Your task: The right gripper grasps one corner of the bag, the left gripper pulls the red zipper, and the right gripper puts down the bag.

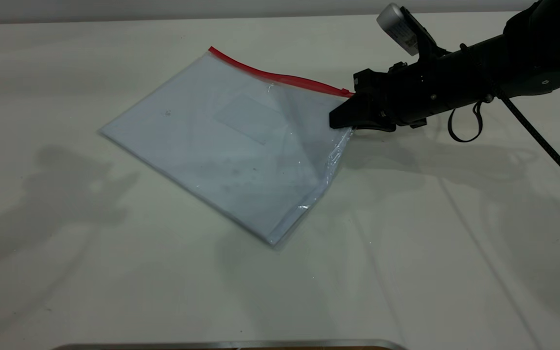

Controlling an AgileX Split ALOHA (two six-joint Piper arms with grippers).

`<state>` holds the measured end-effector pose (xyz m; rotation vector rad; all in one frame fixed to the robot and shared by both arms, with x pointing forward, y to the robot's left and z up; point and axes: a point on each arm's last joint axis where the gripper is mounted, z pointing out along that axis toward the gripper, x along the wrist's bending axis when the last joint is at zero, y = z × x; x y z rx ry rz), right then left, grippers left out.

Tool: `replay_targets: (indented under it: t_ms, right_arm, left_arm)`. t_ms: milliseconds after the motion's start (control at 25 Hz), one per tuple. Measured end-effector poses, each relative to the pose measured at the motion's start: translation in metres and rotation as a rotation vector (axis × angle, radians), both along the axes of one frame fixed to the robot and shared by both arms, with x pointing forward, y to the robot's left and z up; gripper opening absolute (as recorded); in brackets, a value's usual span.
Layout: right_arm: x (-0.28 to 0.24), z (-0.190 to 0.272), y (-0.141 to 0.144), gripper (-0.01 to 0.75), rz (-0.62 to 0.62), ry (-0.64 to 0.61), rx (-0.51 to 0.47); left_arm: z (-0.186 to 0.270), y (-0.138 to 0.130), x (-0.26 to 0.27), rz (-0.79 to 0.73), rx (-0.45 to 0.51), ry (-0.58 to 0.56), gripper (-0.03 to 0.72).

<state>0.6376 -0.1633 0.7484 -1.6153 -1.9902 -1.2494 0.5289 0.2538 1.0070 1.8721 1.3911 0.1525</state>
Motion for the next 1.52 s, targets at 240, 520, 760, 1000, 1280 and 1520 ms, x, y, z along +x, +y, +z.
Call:
replay_targets:
  t_ms: [240,520,760,1000,1280,1520]
  right_arm:
    - [-0.027,0.008,0.008,0.035,0.379,0.043,0.058]
    - [-0.006,0.039,-0.035,0.034,0.358,0.004,-0.173]
    - [0.007,0.076,0.003,0.033,0.400,-0.136,-0.140]
    - [0.002,0.084,0.032,0.033,0.475,-0.177,-0.132]
    - [0.001,0.084,0.034,0.033,0.481,-0.180,-0.133]
    - [0.001,0.083,0.034,0.033,0.483,-0.182,-0.135]
  left_arm:
    - [-0.004,-0.002,0.031,-0.007,-0.014,0.005,0.496]
    - [-0.043,-0.044,0.082,-0.215,-0.006,0.055,0.496]
    - [-0.092,-0.102,0.126,-0.455,-0.023,0.079,0.496]
    - [-0.136,-0.153,0.149,-0.717,-0.115,0.140,0.496]
    - [-0.155,-0.178,0.161,-0.833,-0.161,0.152,0.496]
    - [-0.159,-0.190,0.155,-0.869,-0.157,0.165,0.456]
